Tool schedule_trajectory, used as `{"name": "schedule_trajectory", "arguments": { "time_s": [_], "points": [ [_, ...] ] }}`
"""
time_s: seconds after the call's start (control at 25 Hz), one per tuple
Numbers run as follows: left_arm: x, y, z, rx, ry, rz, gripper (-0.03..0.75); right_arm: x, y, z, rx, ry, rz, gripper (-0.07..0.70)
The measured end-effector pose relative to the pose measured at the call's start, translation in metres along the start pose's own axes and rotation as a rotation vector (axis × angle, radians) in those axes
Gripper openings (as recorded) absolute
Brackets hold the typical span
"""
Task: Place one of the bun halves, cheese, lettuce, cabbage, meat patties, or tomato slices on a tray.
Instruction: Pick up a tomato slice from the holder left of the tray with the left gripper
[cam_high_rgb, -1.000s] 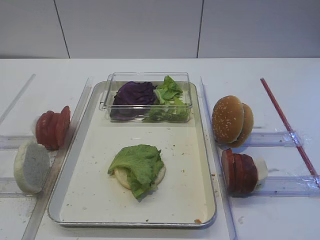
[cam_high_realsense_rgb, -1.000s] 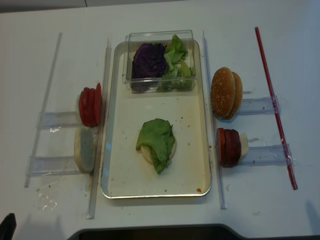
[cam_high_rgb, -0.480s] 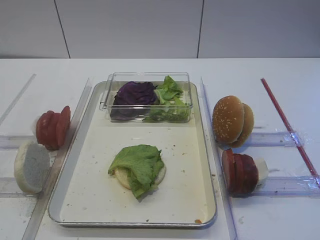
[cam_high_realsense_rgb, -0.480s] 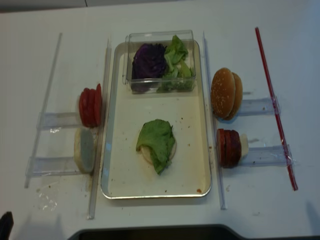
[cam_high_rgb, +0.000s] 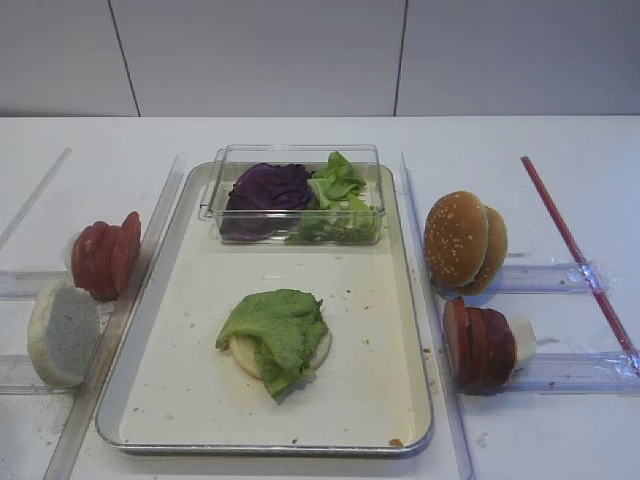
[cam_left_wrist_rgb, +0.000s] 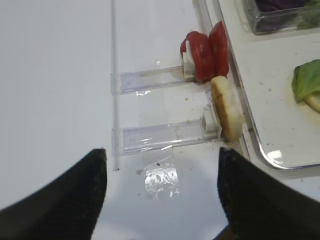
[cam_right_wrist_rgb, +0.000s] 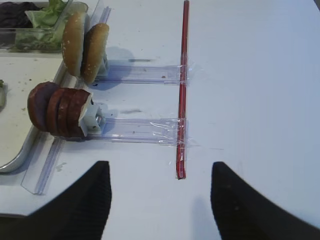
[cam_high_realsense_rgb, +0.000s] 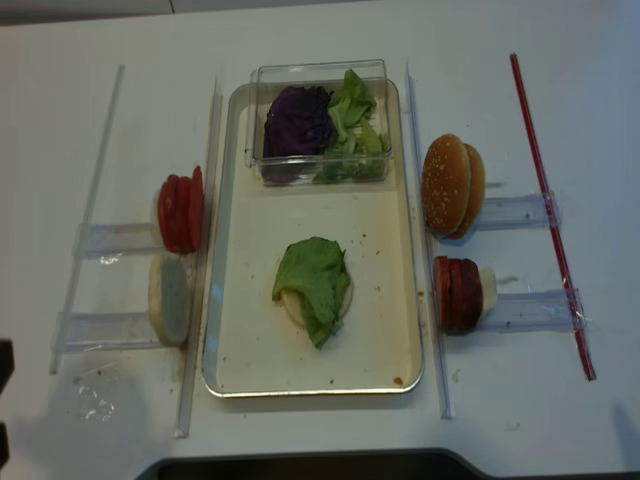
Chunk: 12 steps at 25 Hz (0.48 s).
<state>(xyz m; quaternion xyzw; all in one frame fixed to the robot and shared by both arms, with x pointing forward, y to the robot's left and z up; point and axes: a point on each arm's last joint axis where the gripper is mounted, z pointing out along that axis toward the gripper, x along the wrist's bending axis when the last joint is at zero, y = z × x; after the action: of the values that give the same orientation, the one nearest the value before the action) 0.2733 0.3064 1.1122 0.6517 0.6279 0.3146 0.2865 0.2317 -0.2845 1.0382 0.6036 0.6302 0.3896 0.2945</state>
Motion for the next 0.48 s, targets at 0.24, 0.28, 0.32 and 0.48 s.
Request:
{"name": "schedule_trajectory", "arguments": {
  "time_s": [0.24, 0.28, 0.32, 0.48],
  "points": [
    [-0.007, 0.041, 0.007, 0.045, -0.073, 0.069, 0.437, 0.0, 0.0, 0.0, 0.0, 0.0, 0.0, 0.454],
    [-0.009, 0.046, 0.009, 0.057, -0.086, 0.086, 0.437, 0.0, 0.0, 0.0, 0.0, 0.0, 0.0, 0.454],
    [-0.012, 0.053, 0.012, 0.072, -0.1, 0.104, 0.437, 0.0, 0.0, 0.0, 0.0, 0.0, 0.0, 0.454],
    [-0.023, 0.077, 0.022, 0.111, -0.145, 0.157, 0.437, 0.0, 0.0, 0.0, 0.0, 0.0, 0.002, 0.454]
  ]
}}
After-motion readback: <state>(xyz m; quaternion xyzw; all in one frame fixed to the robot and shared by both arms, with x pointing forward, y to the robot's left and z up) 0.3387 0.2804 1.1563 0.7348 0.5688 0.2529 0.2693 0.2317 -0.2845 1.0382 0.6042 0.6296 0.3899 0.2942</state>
